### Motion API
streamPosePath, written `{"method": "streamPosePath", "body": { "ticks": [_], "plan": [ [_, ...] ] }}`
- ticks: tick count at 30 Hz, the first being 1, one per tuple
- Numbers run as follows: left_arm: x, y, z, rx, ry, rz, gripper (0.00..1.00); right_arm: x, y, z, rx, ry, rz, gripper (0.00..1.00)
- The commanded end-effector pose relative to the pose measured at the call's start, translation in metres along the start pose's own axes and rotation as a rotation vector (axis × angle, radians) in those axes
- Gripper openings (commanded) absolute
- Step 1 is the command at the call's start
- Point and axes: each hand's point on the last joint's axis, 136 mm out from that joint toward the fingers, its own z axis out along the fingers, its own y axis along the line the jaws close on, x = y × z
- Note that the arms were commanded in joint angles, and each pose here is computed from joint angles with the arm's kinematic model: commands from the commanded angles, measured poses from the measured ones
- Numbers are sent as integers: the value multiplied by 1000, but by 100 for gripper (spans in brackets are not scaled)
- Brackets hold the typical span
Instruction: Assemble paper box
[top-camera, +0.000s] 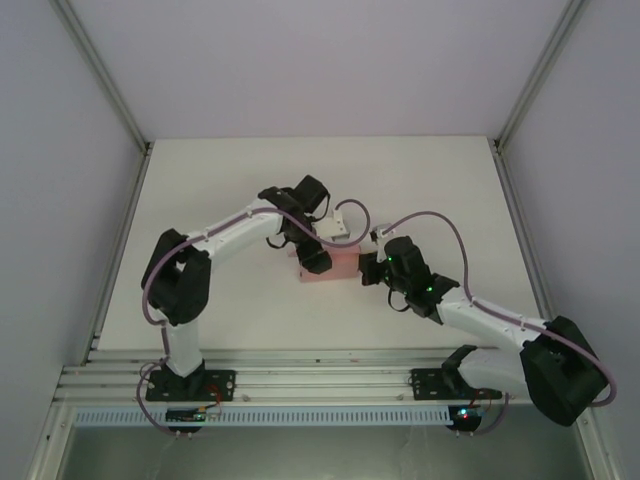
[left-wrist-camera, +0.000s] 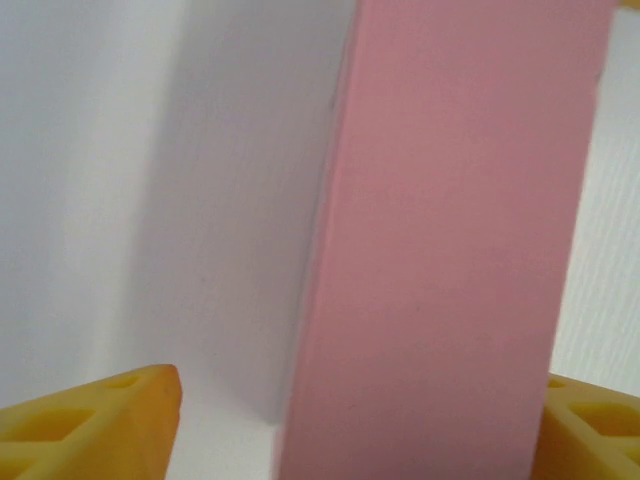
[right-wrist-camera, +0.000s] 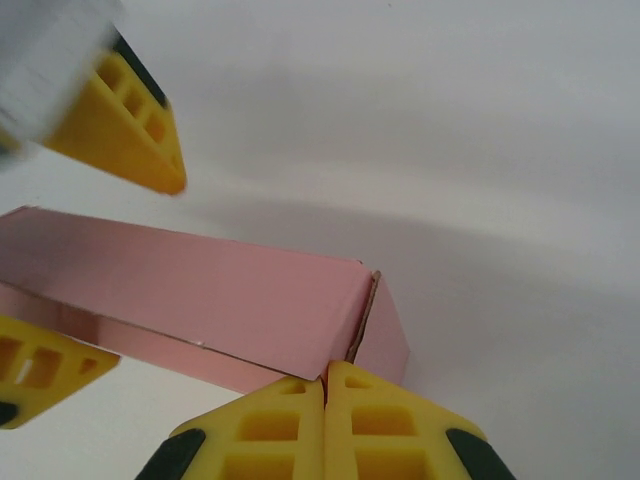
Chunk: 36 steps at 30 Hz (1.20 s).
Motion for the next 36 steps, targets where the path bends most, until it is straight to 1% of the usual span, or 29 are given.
{"method": "streamPosePath", "body": {
  "ticks": [1,3,4,7,9,13,16,18,22,24,25,30,34,36],
  "plan": [
    [-7,-4,-29,-63,-63,1,82,21,-8,-4,50,108,34,0],
    [-2,0,-35,-120,-66,-36,86,19,-7,-5,57,123,45,0],
    [2,4,-40,-152,-65,-63,94,16,-6,-5,62,125,39,0],
    [17,4,-48,-205,-58,-136,94,8,-4,-8,74,121,41,0],
    [26,3,-53,-244,-58,-191,92,3,-2,-8,75,115,48,0],
    [39,-2,-61,-278,-76,-235,80,1,6,-7,56,147,33,0],
    [43,-2,-64,-294,-84,-255,65,2,11,-3,47,180,23,0],
    [43,-2,-66,-297,-92,-249,58,-1,12,-1,49,181,24,0],
    [51,3,-60,-325,-59,-254,43,0,17,-1,30,202,27,0],
    [55,6,-57,-341,-41,-264,39,-1,17,-1,31,205,28,0],
    [56,7,-57,-346,-38,-269,35,-1,19,-1,24,209,28,0],
    [56,13,-57,-374,-51,-269,34,3,24,-3,-12,228,34,0],
    [67,18,-53,-380,-21,-264,39,2,25,-5,-27,230,36,0],
    [70,20,-50,-375,-14,-261,40,2,25,-6,-35,235,37,0]
  ]
}}
